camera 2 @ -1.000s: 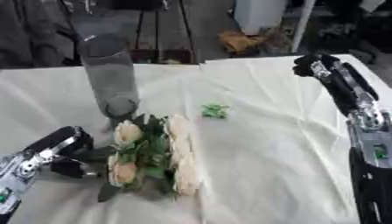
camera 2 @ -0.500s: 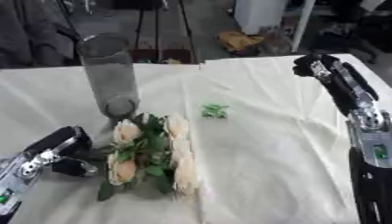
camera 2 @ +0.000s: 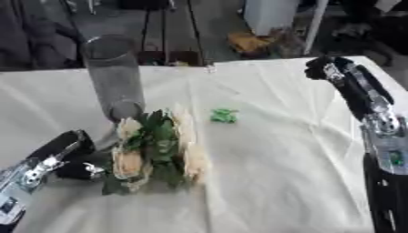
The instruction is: Arrange flowers into the vase.
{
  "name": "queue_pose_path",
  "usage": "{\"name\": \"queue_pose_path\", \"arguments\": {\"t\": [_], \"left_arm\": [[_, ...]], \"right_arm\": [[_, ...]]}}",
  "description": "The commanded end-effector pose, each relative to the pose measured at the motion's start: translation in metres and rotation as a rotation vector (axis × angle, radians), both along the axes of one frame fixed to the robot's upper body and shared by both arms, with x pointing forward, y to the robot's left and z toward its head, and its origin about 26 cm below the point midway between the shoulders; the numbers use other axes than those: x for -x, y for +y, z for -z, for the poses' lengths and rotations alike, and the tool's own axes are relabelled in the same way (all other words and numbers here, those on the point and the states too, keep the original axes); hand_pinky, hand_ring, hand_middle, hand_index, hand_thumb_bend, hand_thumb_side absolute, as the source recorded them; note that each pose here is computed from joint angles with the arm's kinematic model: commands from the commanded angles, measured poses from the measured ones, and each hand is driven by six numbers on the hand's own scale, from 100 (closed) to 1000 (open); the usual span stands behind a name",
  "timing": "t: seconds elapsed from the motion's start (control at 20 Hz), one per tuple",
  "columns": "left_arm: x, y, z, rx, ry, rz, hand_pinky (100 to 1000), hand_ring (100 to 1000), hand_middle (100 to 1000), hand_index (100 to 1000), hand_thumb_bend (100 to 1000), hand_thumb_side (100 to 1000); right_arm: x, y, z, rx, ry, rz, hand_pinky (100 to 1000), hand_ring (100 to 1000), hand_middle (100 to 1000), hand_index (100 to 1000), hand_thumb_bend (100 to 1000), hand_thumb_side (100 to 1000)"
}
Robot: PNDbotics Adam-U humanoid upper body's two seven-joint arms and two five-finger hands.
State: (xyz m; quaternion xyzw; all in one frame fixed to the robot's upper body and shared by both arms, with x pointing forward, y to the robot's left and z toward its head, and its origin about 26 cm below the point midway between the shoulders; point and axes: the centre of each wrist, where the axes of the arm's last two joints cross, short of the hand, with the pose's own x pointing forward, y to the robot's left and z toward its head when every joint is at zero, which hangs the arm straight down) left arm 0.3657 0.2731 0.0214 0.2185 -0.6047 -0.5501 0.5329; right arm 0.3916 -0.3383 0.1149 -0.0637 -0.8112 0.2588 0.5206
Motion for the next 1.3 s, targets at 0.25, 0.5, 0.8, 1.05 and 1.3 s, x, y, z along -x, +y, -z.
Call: {"name": "queue_pose_path", "arguments": {"t": [0.25,0.5,0.8,1.05,1.3], "left_arm": [[0.001,-0.008,-0.013,0.084,-0.034,0.019,100,100,100,100,880,795],[0.000,-0.008,-0.042,0.115,-0.050,0.074,100,100,100,100,934,780],[0.005,-0.006,-0.087,0.179,-0.125,0.118,100,100,100,100,890,758],[0.011,-0.003,-0.123,0.245,-0.198,0.117,100,100,100,100,868,747],[0.015,-0.002,-0.140,0.314,-0.238,0.100,100,100,100,100,866,740]], "right_arm": [[-0.002,-0.002,-0.014,0.011,-0.037,0.002,794,753,536,719,100,825],[-0.002,-0.002,-0.014,0.011,-0.037,0.004,794,753,536,719,100,826],[-0.001,-0.003,-0.014,0.011,-0.037,0.008,794,753,536,719,100,827],[-0.001,-0.003,-0.014,0.012,-0.038,0.009,794,753,536,720,100,825],[-0.001,-0.003,-0.014,0.012,-0.039,0.009,794,753,536,720,100,825]]}}
